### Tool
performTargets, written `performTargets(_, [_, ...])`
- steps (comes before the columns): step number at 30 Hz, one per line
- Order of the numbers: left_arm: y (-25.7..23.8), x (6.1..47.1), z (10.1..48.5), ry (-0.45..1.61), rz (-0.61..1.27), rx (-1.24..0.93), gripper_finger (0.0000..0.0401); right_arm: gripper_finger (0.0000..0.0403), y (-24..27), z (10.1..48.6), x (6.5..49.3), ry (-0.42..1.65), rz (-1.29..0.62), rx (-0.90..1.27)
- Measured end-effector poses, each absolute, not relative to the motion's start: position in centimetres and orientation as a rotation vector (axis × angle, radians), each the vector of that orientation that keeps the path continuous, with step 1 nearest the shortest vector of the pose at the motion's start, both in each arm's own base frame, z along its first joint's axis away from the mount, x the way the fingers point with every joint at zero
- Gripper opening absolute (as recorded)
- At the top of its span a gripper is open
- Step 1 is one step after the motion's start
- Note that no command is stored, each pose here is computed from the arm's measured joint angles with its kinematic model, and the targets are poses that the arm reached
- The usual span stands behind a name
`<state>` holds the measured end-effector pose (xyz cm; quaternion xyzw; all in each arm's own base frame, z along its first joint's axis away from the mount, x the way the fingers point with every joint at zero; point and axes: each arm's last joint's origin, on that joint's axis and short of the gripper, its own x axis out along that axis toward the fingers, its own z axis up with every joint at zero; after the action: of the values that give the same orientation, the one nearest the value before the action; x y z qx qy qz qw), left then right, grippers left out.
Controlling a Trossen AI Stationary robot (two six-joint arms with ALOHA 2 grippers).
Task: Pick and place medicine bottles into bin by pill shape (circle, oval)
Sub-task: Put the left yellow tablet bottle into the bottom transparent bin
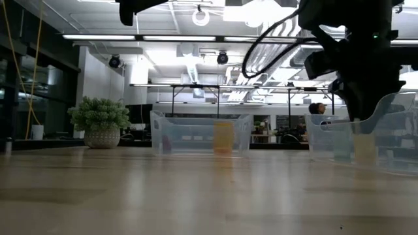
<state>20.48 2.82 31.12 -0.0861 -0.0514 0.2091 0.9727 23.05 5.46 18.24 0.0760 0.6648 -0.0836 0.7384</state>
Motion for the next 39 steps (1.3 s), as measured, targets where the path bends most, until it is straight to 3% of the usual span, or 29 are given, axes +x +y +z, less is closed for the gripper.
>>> performTargets(39, [2.83, 20.49, 31.03, -0.089, 0.429, -0.143, 0.0191, 0.0113, 5.50, 18.27, 23.27, 1.441, -0.184, 0.201])
